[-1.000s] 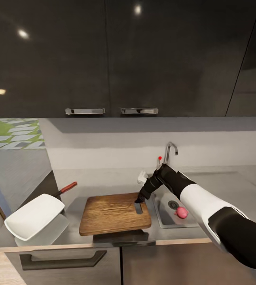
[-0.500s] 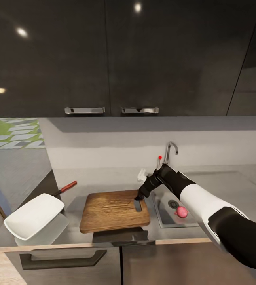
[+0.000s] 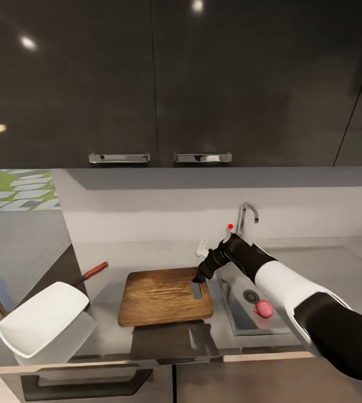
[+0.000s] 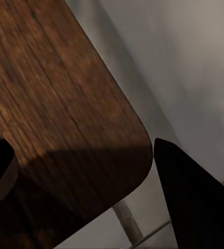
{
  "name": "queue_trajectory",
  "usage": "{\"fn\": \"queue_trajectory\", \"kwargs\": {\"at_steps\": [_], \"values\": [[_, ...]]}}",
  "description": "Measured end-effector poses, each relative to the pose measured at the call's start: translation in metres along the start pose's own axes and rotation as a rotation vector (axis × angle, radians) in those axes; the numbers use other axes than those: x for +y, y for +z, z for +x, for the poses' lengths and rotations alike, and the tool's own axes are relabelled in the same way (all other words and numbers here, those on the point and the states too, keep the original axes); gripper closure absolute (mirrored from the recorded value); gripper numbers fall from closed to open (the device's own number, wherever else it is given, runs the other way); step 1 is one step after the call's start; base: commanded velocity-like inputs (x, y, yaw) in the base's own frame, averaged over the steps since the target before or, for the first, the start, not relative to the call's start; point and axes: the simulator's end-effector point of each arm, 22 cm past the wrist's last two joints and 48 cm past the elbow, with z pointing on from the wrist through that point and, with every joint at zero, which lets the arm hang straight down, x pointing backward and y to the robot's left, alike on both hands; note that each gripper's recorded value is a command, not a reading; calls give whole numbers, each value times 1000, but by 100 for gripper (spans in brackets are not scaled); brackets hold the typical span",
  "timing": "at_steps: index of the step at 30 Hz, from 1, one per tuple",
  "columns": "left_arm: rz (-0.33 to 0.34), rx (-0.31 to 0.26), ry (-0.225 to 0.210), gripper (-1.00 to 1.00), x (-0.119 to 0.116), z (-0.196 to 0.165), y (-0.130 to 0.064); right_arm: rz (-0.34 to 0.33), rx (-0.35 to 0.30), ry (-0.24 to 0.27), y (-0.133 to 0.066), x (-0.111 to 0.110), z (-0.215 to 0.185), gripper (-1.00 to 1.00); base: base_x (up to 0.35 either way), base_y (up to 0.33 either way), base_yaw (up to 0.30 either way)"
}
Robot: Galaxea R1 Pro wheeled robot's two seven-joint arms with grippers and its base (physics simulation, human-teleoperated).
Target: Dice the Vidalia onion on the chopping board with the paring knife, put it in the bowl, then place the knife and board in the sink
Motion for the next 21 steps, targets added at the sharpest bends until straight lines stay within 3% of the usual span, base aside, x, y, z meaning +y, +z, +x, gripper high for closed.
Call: {"fn": "queue_trajectory", "kwargs": {"at_steps": [6,21], "values": [[1,3,0,-100,-1,1,0,-8,-53,54,9,0,5,100,3,1,0],[0,10,0,-100,-1,4,-1,-15,-62,62,14,2,8,100,0,0,0]]}}
